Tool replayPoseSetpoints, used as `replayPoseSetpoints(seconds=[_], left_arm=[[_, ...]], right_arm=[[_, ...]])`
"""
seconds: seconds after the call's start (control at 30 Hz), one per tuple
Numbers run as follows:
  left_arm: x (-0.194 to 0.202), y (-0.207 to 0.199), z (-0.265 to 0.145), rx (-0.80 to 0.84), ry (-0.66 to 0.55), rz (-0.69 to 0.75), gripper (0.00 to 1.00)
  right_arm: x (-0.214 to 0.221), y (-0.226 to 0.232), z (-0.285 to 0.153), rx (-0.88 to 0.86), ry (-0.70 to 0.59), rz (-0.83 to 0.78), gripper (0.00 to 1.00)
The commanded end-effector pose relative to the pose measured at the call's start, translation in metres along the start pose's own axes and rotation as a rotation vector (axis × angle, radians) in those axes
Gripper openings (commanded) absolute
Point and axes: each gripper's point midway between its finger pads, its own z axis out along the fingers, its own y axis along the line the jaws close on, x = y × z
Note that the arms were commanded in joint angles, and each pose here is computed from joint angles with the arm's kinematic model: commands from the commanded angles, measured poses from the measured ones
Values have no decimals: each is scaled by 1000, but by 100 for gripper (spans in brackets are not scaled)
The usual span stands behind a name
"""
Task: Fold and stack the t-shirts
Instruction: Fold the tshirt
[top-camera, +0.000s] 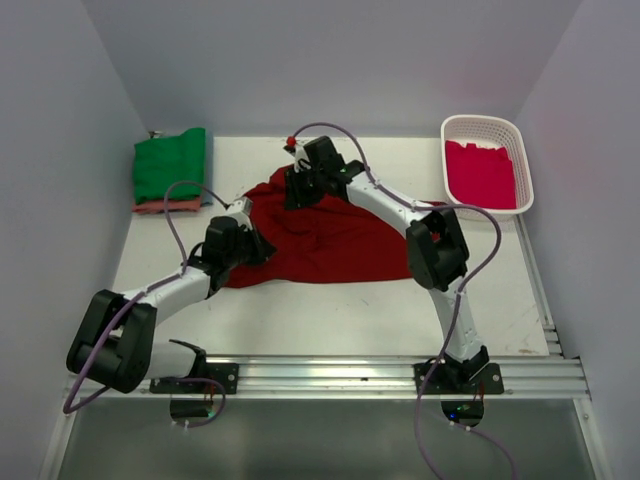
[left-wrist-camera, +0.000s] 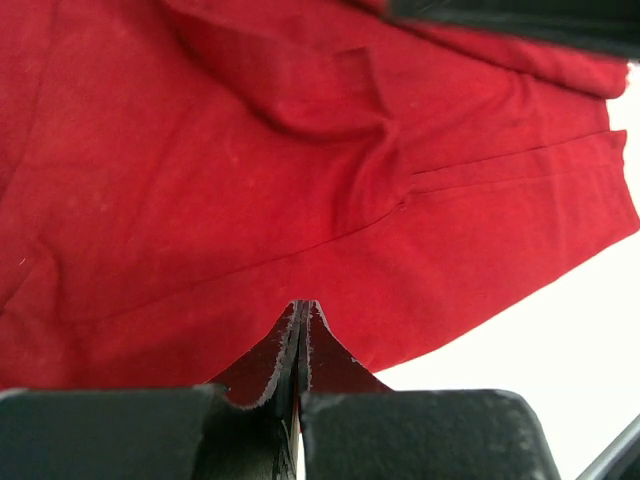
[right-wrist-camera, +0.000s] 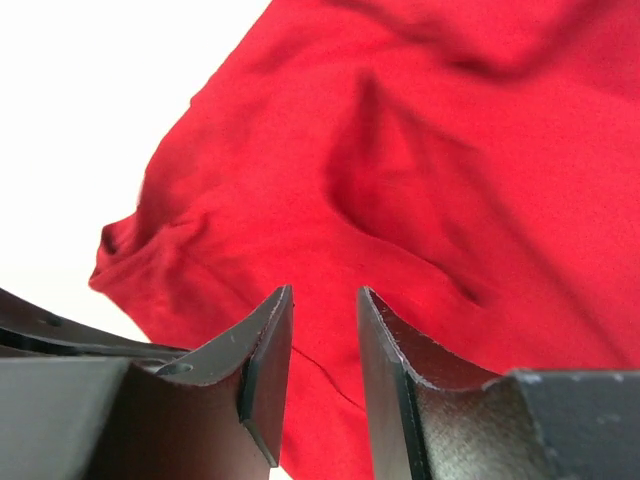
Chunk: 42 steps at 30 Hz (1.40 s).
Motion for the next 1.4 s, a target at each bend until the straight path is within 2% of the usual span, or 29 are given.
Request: replayPoseSetpoints(seconds=[0.0, 0.2, 0.6, 0.87, 1.1, 1.37], left_arm=[[-16, -1, 1, -3, -100, -13, 0], [6, 18, 11, -44, -68, -29, 0], [38, 42, 24, -99, 4, -41, 0], [64, 51, 4, -146, 66, -63, 0], [72, 48, -16, -176, 78, -45, 0], [79, 51, -17, -184, 91, -43, 0]], right_arm=[[15, 16, 18, -96, 88, 19, 35], [27, 28, 44, -129, 124, 20, 35], [31, 22, 57, -89, 133, 1, 35], [35, 10, 64, -39, 137, -4, 34], [35, 2, 70, -10, 144, -15, 35], [48, -1, 74, -6, 165, -12, 34]])
